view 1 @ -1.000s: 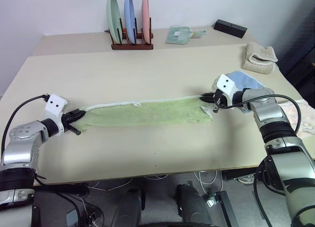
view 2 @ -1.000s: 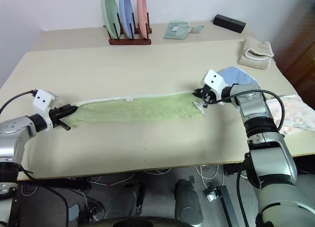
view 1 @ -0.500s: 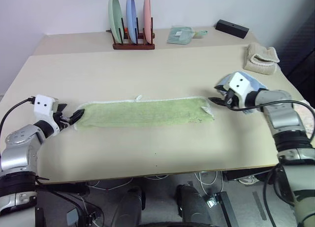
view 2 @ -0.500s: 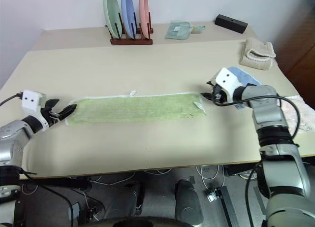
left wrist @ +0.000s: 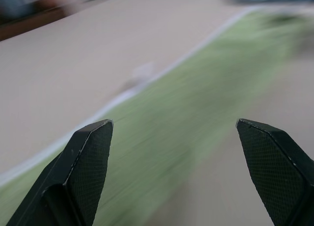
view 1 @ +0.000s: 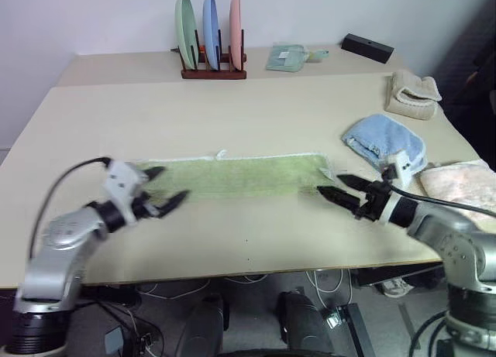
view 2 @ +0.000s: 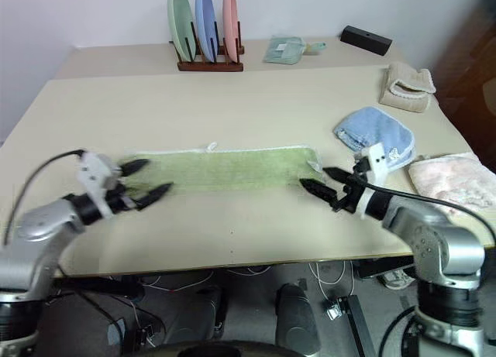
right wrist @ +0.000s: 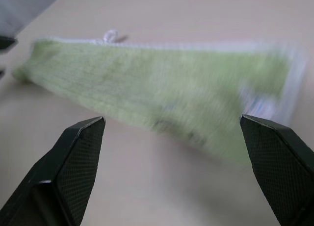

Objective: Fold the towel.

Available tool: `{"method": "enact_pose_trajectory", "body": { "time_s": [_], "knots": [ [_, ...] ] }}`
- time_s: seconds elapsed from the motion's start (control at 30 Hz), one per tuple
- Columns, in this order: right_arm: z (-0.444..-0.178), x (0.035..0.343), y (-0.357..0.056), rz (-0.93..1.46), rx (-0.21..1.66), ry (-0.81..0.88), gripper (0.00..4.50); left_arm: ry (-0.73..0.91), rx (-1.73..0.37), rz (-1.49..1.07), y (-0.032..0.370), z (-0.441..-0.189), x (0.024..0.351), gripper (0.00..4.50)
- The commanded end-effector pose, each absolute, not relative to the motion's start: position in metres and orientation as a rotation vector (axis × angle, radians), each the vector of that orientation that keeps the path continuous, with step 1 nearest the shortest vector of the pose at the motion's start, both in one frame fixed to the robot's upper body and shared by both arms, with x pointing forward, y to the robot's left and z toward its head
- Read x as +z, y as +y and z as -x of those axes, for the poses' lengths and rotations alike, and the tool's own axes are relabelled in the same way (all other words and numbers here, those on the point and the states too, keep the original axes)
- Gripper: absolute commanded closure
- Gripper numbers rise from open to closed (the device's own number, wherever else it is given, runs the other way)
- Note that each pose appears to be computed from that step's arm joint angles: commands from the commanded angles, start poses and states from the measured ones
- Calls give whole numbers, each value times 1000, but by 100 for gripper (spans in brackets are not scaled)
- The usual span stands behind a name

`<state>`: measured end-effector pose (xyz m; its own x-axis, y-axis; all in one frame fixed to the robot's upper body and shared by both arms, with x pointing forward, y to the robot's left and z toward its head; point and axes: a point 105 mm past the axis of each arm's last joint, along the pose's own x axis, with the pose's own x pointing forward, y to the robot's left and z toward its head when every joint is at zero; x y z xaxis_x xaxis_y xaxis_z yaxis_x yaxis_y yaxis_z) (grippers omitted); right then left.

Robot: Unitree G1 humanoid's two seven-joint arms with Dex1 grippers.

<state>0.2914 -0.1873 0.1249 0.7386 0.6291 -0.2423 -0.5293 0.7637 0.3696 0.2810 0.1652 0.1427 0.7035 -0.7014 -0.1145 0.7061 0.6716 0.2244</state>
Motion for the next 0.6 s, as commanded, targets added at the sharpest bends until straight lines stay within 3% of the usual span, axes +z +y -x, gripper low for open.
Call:
{"method": "enact_pose_trajectory", "body": {
  "time_s": [0.03,0.23,0.5,0.6],
  "knots": [
    [-293,122,-188,-389,517,388,4,-48,-949,-306,123,-267,151,36],
    [-302,109,-183,-549,371,445,4,-48,-1043,-283,97,-258,144,36],
    [-333,111,-178,-761,240,428,4,-52,-1032,-286,94,-260,141,36],
    [-341,109,-178,-785,199,438,90,-52,-1025,-292,94,-260,140,36]
  ]
}}
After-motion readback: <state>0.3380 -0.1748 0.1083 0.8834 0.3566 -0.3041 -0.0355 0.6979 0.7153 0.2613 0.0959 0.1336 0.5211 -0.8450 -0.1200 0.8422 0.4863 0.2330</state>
